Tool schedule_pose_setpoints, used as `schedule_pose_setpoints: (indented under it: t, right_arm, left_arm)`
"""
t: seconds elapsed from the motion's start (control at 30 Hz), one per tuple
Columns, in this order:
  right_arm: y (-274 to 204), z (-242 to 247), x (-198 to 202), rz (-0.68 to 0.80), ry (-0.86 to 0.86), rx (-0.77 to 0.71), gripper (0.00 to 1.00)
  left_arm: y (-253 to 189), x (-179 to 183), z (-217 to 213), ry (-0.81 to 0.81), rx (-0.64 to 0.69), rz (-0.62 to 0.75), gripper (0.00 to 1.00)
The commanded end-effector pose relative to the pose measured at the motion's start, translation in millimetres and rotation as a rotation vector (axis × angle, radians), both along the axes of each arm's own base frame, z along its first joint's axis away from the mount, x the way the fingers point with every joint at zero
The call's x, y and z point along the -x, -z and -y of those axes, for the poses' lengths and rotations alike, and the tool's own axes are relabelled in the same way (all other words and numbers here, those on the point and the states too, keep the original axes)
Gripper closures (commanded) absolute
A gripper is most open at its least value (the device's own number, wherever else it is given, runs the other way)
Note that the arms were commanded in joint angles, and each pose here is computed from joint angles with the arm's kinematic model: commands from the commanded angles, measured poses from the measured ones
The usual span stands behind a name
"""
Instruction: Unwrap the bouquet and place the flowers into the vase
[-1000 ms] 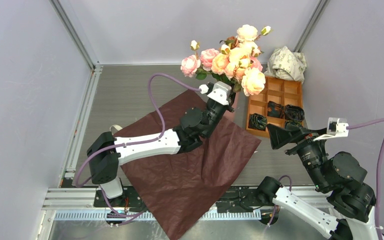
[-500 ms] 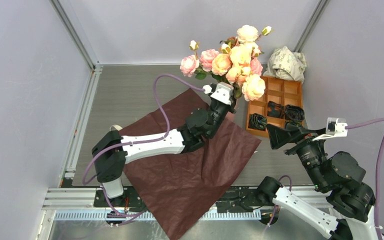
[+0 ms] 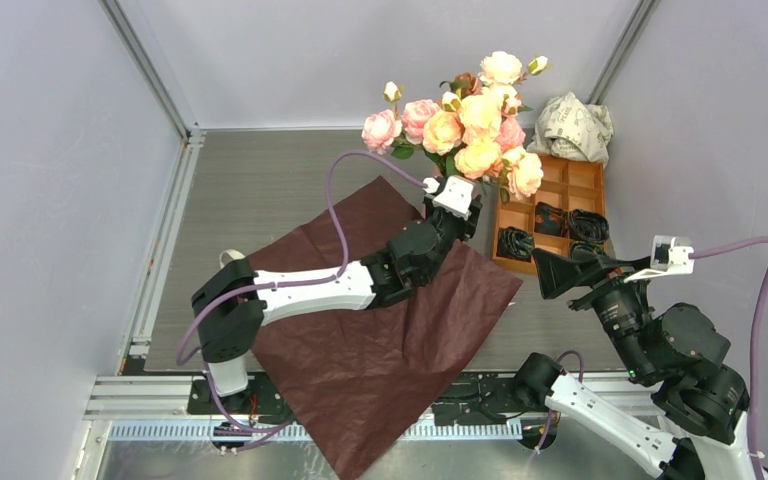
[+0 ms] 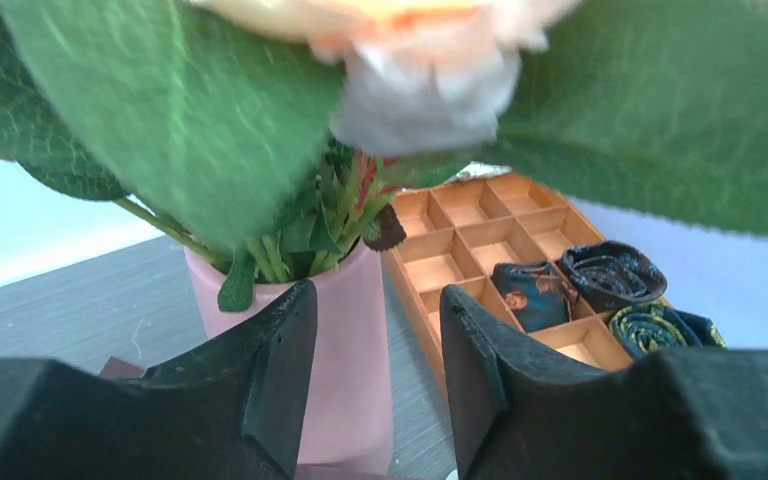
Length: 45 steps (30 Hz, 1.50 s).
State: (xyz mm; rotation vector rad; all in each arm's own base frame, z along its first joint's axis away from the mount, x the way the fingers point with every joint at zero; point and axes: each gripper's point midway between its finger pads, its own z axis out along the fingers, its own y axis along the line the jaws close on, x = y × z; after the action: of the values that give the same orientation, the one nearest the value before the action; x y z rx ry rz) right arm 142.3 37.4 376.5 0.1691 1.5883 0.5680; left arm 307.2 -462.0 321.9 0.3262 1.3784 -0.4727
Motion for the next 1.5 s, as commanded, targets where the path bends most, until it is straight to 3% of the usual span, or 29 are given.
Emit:
schedule_pose_setpoints:
  t: [0.0,0.43,0.67,1.03,1.47]
  right_arm:
    - [-10,0,0,0.032,-0.001,-0.037,0.04]
    - [-5,-1,-5,0.016,0.019,-0.041,0.01]
    - [3,27,-15,-0.027,0.218,-0.077,0.01]
    - [15,62,-29,-0.115,0.545,-0.072,0.01]
    - [10,69,-22,-0.085,0.532,-0.15,0.01]
  left_arm:
    - [-32,7,-16,-0.011,0.081,0.002,0.5]
    - [-17,46,-37,-0.004,0.022,-0.069,0.49]
    - [8,86,-70,-0.04,-0.019,-0.156,0.5]
    - [33,97,-177,-0.222,0.001,-0.297,0.54]
    - [29,111,-295,-0.398,0.134,-0.353,0.61]
